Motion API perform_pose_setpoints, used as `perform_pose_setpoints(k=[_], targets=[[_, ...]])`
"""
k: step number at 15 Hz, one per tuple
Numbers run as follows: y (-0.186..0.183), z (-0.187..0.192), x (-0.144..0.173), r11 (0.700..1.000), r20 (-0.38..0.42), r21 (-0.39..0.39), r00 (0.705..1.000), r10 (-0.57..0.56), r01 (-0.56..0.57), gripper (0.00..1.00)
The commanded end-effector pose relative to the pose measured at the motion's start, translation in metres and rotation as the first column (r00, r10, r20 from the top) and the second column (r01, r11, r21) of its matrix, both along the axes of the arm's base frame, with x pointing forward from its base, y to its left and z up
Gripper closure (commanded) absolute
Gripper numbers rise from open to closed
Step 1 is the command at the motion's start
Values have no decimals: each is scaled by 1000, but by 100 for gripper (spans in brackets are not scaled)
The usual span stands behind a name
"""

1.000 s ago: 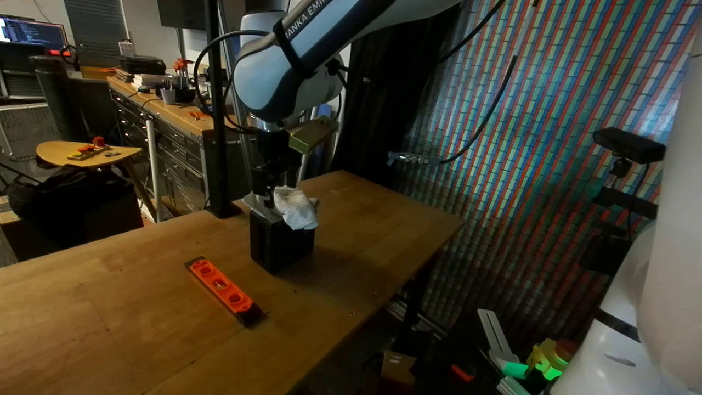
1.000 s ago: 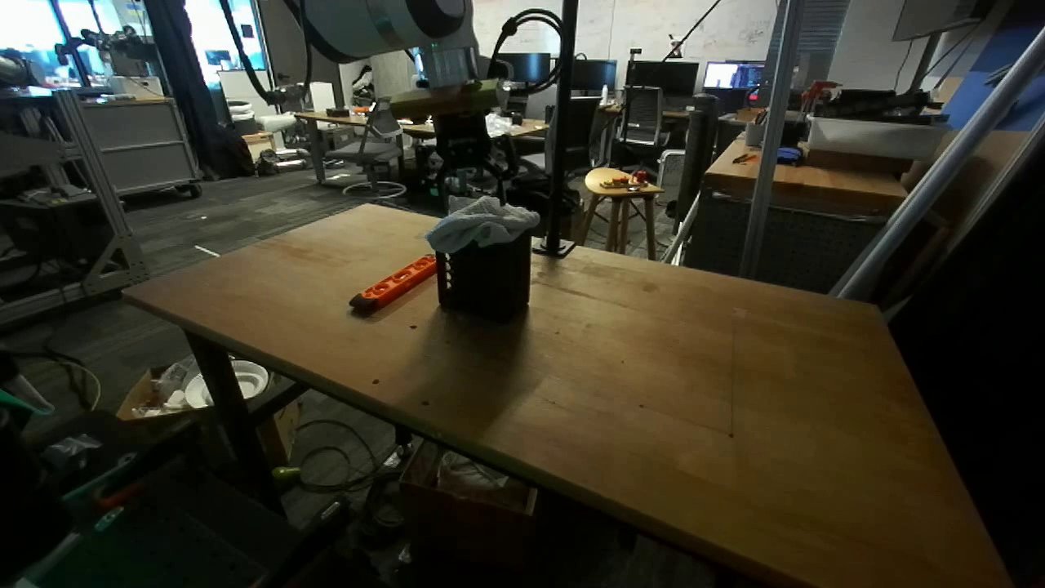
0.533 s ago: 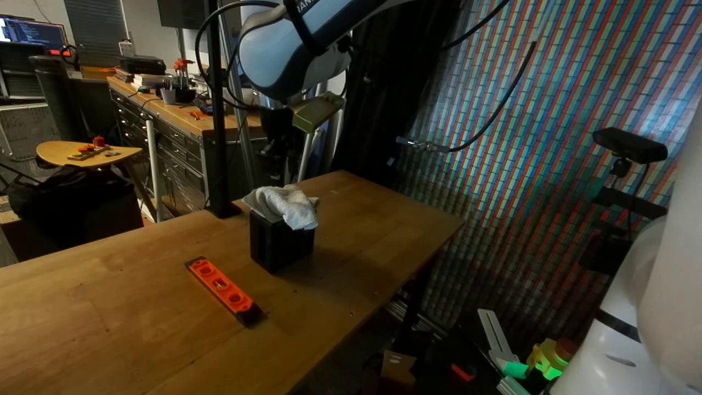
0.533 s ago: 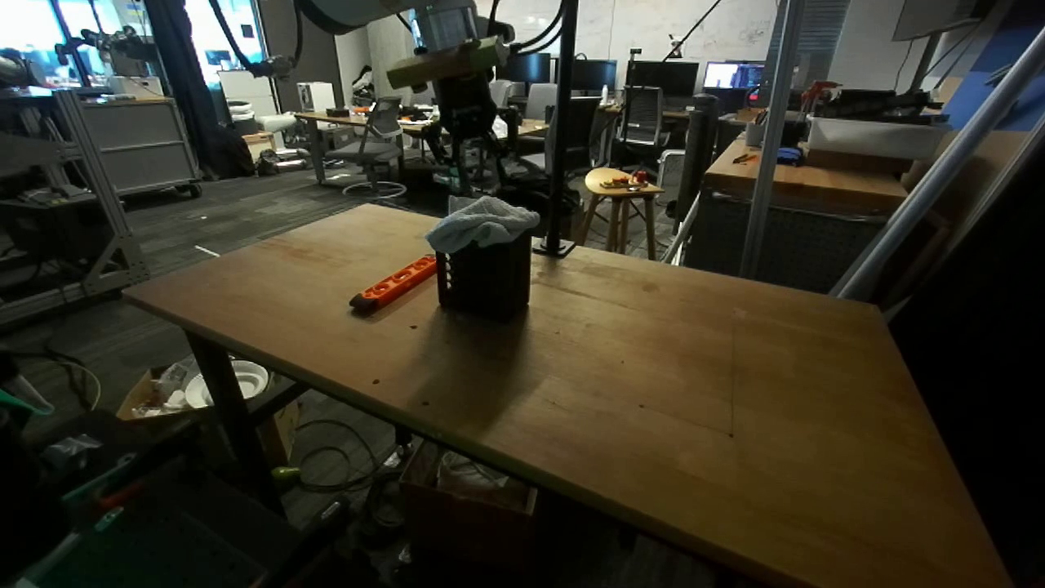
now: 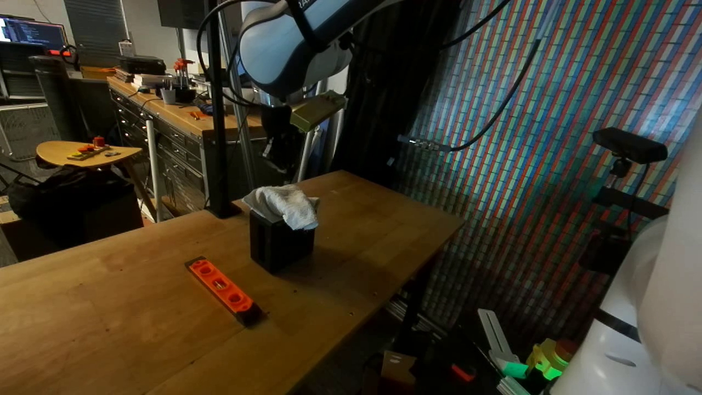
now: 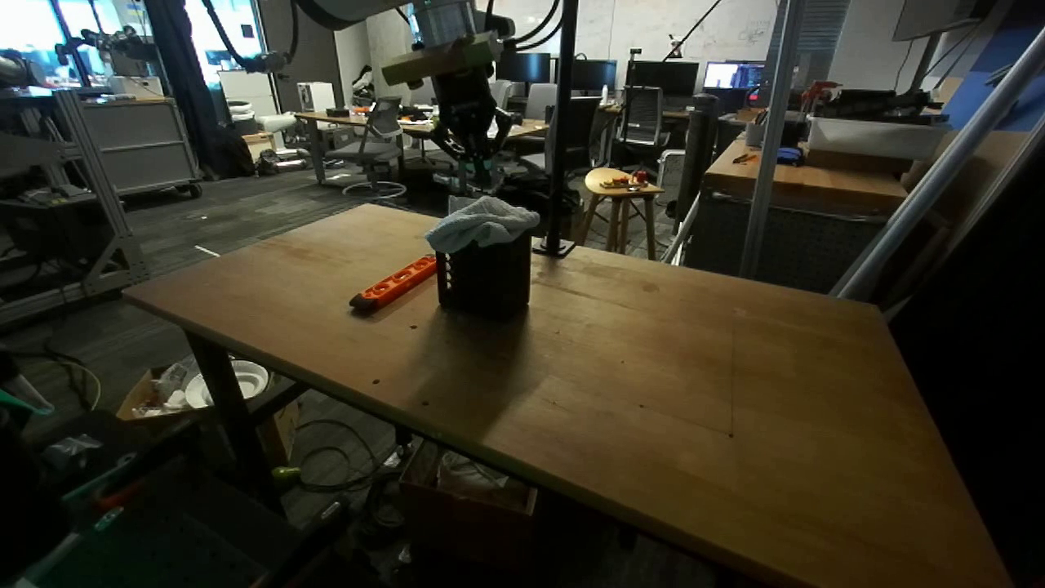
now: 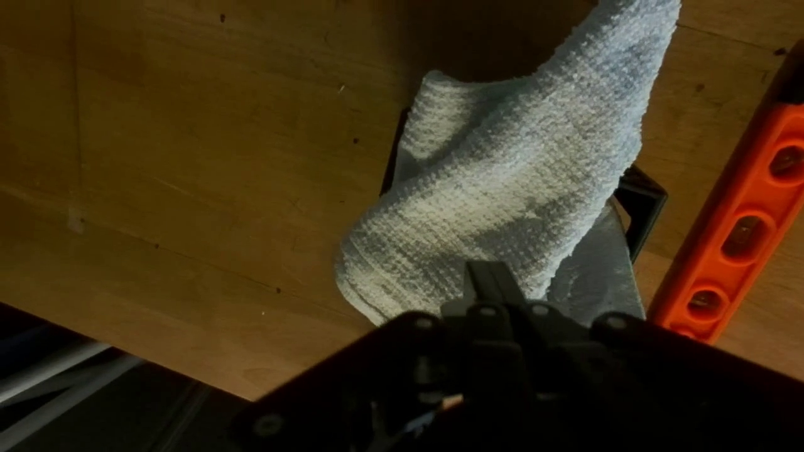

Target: Put the white towel in the black basket.

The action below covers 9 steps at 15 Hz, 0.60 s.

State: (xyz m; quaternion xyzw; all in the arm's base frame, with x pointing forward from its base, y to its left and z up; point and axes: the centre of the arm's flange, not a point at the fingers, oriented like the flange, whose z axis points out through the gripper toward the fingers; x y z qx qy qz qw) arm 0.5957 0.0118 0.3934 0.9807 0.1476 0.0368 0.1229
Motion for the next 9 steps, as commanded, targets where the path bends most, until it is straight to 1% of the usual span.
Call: perform_pose_setpoints(k=[1,4,9], targets=[[1,-8,2,999,-5,4,999,-36,36,98],[0,-25,8,998,-28,14,998,-53,53,96],[-4,-64,19,996,-83,45,994,-71,75,99]])
